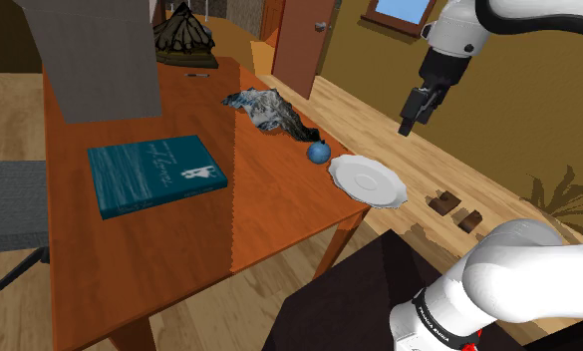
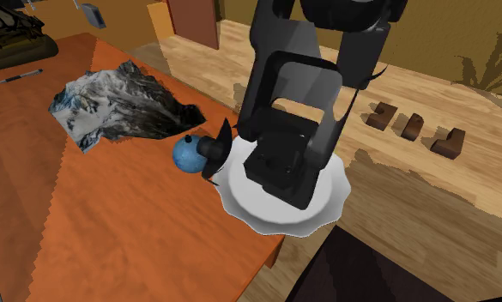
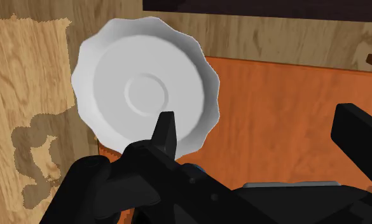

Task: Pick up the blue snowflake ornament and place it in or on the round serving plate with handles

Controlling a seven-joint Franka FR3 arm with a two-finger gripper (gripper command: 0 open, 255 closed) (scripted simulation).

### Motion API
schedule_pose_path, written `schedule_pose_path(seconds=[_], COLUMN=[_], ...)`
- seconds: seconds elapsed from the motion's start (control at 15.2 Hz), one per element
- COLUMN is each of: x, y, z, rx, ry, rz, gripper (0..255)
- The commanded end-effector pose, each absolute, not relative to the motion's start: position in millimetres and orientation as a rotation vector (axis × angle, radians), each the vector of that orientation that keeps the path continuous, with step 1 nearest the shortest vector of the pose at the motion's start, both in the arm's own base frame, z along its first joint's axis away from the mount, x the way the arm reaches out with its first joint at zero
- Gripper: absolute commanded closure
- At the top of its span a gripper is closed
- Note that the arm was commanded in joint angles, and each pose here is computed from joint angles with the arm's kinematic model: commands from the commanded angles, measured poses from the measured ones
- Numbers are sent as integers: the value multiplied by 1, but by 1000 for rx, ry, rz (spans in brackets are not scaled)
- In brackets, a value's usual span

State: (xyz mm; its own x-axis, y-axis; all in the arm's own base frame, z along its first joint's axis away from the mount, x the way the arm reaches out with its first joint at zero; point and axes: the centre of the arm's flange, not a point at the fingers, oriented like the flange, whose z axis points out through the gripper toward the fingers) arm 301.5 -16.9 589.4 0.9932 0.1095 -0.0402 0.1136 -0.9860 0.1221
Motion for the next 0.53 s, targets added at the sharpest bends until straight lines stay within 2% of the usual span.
schedule_pose_path(seconds=[0.0,0.46], x=[301,388], y=[-17,-26], z=[589,541], rx=[3012,2953], ry=[169,327], rz=[-50,-145], gripper=[0,0])
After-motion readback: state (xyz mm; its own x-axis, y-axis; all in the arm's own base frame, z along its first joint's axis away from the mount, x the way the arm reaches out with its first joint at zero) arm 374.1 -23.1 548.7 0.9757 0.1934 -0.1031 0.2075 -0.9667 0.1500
